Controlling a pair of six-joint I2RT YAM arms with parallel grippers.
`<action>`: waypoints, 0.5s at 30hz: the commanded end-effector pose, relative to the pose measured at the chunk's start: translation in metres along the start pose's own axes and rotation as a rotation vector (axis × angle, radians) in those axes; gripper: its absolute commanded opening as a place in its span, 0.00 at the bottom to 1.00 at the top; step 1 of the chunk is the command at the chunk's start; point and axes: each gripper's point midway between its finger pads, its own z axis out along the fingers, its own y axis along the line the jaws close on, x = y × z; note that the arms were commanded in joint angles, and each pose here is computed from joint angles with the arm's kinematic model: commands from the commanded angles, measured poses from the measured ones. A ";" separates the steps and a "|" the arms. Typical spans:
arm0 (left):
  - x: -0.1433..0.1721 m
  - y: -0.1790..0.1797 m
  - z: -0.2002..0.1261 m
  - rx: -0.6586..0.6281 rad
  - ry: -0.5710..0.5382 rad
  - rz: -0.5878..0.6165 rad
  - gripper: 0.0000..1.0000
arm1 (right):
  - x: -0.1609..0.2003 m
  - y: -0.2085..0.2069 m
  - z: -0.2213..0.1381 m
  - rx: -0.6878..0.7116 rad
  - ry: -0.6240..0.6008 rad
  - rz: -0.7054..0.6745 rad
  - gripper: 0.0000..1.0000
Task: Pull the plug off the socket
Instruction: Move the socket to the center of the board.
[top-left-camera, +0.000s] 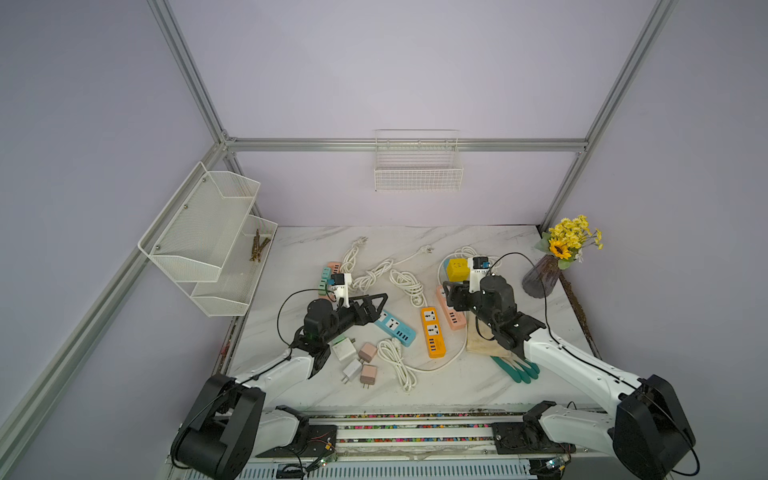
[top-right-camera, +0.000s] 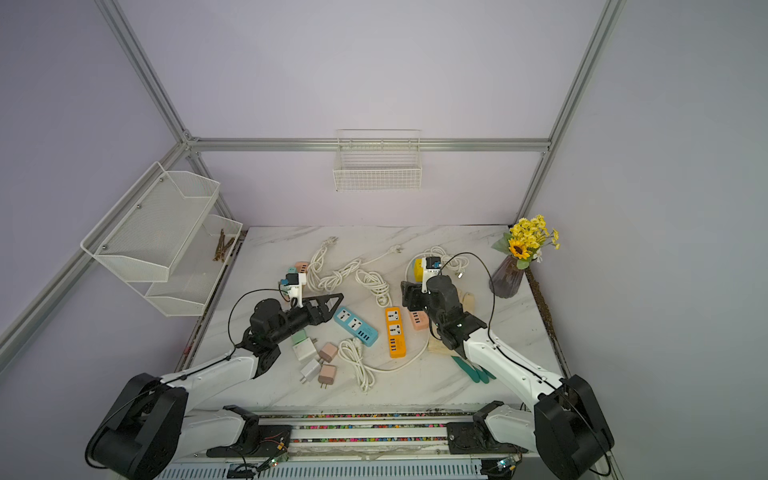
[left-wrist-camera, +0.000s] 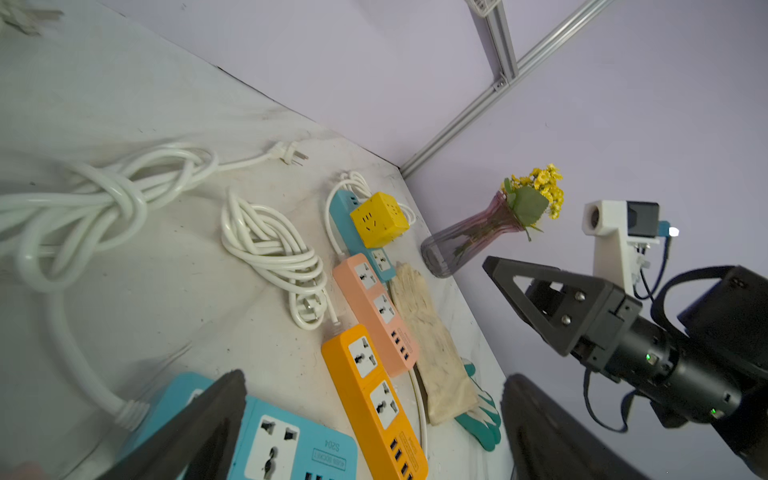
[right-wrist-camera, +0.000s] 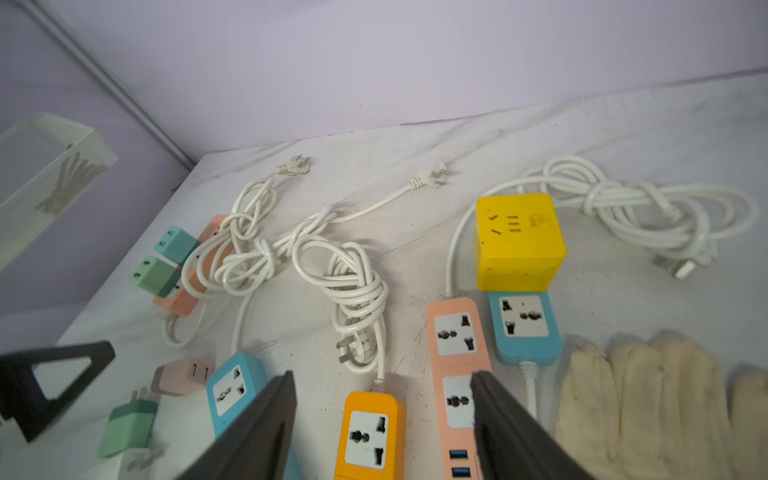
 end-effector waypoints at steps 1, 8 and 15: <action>0.009 -0.028 0.016 0.105 0.075 0.045 0.98 | -0.003 -0.024 0.019 0.034 0.046 0.078 0.84; 0.034 -0.022 0.038 0.093 0.178 0.031 0.98 | 0.012 -0.054 0.079 0.203 0.254 0.002 0.91; 0.038 -0.021 0.041 0.095 0.194 0.022 0.98 | 0.004 -0.072 0.116 0.310 0.297 -0.042 0.91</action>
